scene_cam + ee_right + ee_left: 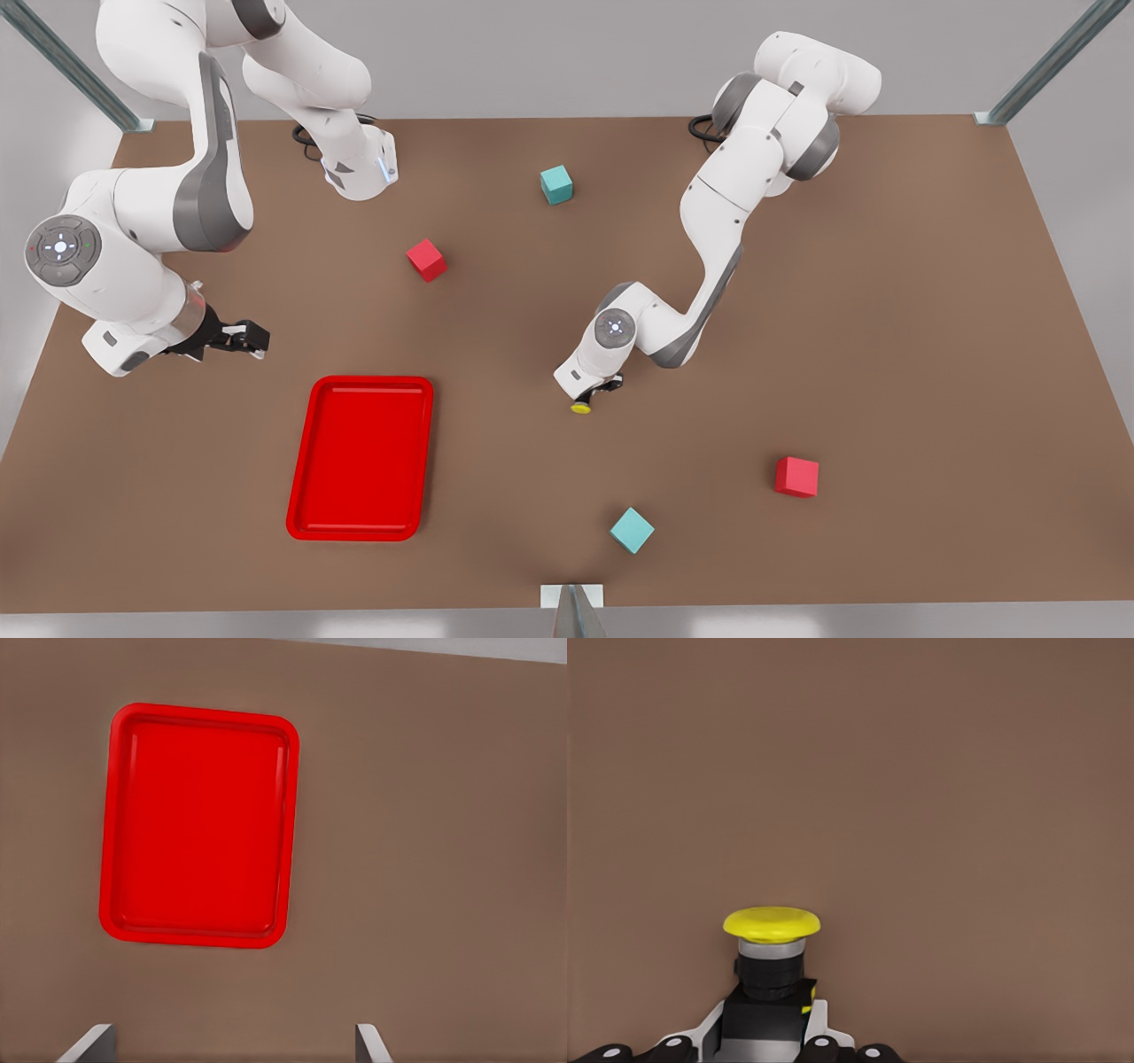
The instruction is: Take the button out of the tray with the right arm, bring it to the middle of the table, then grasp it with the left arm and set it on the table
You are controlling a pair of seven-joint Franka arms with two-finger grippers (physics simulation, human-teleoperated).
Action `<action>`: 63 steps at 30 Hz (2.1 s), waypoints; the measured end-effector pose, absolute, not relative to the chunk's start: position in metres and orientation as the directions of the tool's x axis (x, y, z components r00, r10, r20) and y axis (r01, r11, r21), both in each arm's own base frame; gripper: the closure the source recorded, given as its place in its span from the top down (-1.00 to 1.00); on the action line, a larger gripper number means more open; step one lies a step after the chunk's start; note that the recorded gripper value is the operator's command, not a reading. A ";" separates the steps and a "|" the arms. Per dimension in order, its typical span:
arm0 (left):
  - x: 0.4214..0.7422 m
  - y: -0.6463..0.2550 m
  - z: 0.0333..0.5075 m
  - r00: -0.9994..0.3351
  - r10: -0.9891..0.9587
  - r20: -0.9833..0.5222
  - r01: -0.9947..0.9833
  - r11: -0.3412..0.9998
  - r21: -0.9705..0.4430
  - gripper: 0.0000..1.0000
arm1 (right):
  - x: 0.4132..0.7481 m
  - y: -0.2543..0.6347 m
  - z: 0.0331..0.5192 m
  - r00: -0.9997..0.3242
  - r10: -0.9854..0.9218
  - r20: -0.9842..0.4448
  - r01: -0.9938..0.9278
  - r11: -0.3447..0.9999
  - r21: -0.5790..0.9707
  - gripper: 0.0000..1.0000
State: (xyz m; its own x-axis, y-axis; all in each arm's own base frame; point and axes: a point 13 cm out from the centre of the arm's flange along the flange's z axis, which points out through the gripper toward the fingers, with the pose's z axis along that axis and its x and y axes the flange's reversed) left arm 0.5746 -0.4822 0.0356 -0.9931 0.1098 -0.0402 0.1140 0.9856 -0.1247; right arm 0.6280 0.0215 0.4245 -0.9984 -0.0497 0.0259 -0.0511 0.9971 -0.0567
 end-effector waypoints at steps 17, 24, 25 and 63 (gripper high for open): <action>0.652 -0.431 0.131 -0.981 0.025 -0.193 0.037 0.997 -0.060 -0.02 | 0.628 0.023 0.425 -0.998 -0.059 0.026 -0.060 0.997 -0.057 1.00; 0.675 -0.414 0.169 -0.909 0.036 -0.415 -0.043 0.983 0.180 -0.02 | 0.628 0.021 0.424 -0.998 -0.059 0.027 -0.060 0.997 -0.058 1.00; 0.675 -0.416 0.179 -0.888 0.050 -0.458 -0.058 0.974 0.217 -0.02 | 0.628 0.021 0.424 -0.998 -0.058 0.028 -0.060 0.997 -0.058 1.00; 0.686 -0.341 0.061 0.128 -0.208 -0.970 -0.386 0.890 -0.242 1.00 | 0.628 0.021 0.424 -0.998 -0.061 0.027 -0.063 0.996 -0.058 1.00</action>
